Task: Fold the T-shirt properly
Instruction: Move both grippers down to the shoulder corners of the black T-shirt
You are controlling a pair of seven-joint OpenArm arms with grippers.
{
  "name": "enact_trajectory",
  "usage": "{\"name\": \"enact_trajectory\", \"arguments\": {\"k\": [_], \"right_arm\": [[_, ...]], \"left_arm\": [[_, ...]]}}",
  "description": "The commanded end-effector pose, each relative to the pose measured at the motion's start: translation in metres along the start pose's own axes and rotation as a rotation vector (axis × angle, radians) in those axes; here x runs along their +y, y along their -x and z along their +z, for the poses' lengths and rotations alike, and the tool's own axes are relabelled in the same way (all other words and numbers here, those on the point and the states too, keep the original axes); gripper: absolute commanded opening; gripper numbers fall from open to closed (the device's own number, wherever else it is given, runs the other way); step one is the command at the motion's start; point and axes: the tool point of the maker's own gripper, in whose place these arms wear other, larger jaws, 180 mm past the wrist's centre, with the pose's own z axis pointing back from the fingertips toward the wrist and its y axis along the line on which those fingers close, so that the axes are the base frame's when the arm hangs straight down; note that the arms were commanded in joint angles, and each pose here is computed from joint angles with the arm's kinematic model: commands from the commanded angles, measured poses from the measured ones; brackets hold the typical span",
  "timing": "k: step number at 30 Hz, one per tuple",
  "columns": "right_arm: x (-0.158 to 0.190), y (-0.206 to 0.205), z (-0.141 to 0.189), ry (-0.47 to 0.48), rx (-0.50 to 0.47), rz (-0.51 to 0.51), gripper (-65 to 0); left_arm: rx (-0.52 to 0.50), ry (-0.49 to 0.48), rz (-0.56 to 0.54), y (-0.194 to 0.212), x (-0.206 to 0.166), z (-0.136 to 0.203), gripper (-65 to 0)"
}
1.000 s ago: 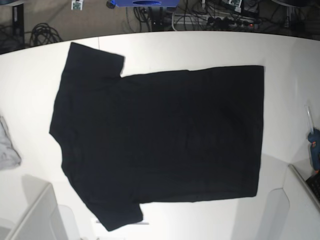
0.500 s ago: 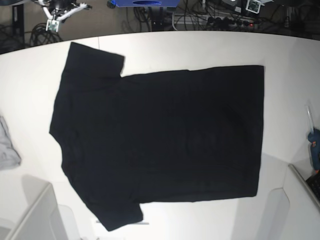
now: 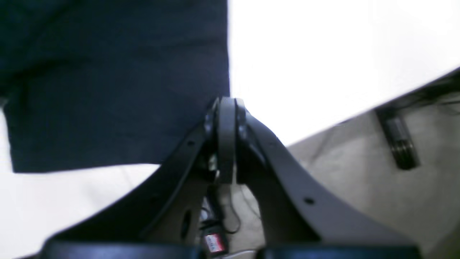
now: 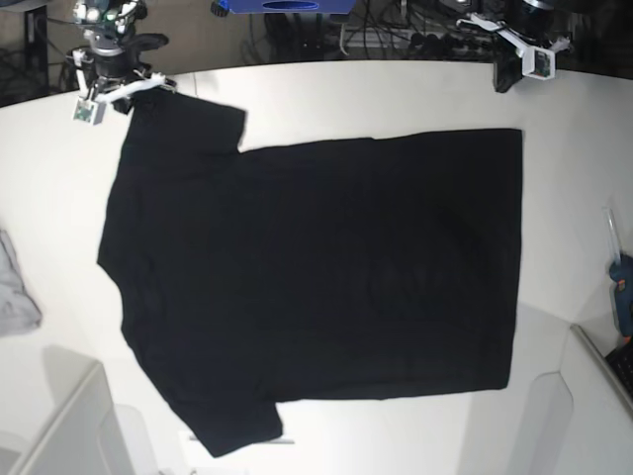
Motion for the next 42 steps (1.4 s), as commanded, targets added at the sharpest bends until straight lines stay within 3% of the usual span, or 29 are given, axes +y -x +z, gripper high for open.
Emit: {"name": "enact_trajectory", "arguments": {"k": [1, 5, 8, 12, 16, 21, 26, 33, 38, 42], "right_arm": [[0.0, -0.017, 0.001, -0.021, -0.049, -0.02, -65.0], [0.016, -0.038, -0.004, -0.154, -0.065, -0.146, -64.4], [0.021, -0.059, -0.007, -0.237, -0.086, -0.239, -45.6], [0.015, -0.078, -0.015, -0.318, -0.078, -0.382, -29.7], [-0.005, -0.081, -0.031, -0.345, -0.014, -0.51, -28.7], [-0.027, -0.067, -0.05, -0.304, 0.051, -0.592, -28.4], [-0.028, -0.054, -0.058, -0.342, 0.078, -0.548, -28.5], [-0.032, -0.033, -0.065, -0.324, 0.13, -0.568, -28.7], [-0.008, -0.013, -0.068, -0.357, 0.189, -0.405, -28.7], [0.009, 0.007, -0.066, -0.374, 0.223, -0.367, -28.8]], "left_arm": [[-0.022, 0.011, 0.02, -0.006, 0.0, 0.002, -65.0], [-0.066, 0.005, 0.018, -0.023, 0.016, 0.001, -65.0], [-0.098, -0.017, 0.019, -0.033, 0.035, 0.002, -56.4], [-0.113, -0.069, 0.085, -0.036, 0.064, 0.002, -39.2], [-0.058, -0.084, 0.166, -0.033, 0.086, -0.004, -26.2], [-0.032, 0.028, 0.164, -0.035, 0.089, -0.004, -26.2], [-0.035, -0.017, 0.171, -0.035, 0.11, 0.004, -26.2], [-0.024, -0.021, 0.167, -0.035, 0.113, 0.004, -26.2], [-0.036, -0.021, 0.171, -0.038, 0.113, 0.001, -26.2], [-0.027, 0.011, 0.179, -0.035, 0.103, -0.007, -26.2]]}}
